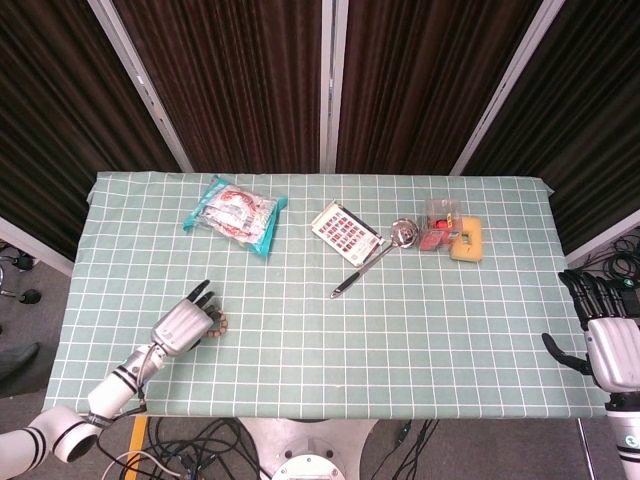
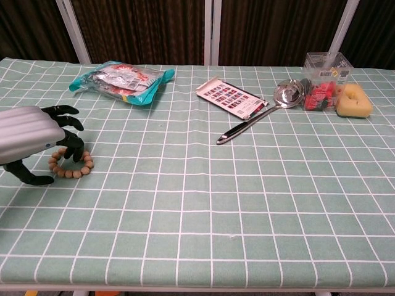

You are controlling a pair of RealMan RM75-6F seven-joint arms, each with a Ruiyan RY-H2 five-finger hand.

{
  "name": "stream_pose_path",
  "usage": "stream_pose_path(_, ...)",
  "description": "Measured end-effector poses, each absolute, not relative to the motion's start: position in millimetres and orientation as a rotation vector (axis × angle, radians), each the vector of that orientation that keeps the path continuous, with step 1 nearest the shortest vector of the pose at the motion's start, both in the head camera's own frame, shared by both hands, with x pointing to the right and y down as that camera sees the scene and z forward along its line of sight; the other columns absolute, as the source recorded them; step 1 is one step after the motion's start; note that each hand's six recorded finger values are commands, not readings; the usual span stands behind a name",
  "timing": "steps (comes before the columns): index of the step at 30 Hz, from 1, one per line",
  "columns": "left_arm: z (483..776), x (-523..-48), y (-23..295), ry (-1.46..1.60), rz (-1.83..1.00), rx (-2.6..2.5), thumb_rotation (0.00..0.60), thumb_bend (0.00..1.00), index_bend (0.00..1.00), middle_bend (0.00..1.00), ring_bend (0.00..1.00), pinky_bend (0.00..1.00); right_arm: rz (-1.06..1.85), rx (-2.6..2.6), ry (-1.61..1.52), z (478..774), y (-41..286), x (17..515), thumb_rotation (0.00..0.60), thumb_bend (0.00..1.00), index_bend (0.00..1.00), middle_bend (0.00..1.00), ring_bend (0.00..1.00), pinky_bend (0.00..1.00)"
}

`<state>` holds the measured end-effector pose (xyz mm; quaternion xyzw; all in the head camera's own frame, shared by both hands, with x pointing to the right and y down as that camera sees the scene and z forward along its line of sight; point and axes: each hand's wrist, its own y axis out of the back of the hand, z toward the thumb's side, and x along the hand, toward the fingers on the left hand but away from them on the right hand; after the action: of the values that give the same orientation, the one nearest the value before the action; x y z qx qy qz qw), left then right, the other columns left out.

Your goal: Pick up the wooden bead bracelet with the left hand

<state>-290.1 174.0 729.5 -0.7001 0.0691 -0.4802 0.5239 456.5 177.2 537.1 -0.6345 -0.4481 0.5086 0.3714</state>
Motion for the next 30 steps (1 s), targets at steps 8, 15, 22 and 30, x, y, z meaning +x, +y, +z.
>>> stream_pose_path(8,737,-292,174,0.181,-1.155,-1.68,0.6,0.22,0.46,0.47,0.17,0.0,1.315,-1.622,-1.153,537,178,458,0.6,0.2,0.0,0.07,0.0,0.0)
stream_pose_path(15,742,-292,175,0.189,-1.151,-1.683,0.6,0.28,0.48,0.51,0.2,0.01,1.322,-1.625,-1.154,539,178,459,0.6,0.2,0.0,0.07,0.0,0.0)
stream_pose_path(22,746,-292,180,0.184,-1.145,-1.691,0.6,0.31,0.48,0.51,0.2,0.01,1.321,-1.626,-1.155,538,179,459,0.6,0.2,0.0,0.07,0.0,0.0)
stream_pose_path(30,751,-294,184,0.183,-1.144,-1.687,0.6,0.32,0.5,0.53,0.22,0.02,1.319,-1.625,-1.151,537,180,457,0.6,0.2,0.0,0.08,0.0,0.0)
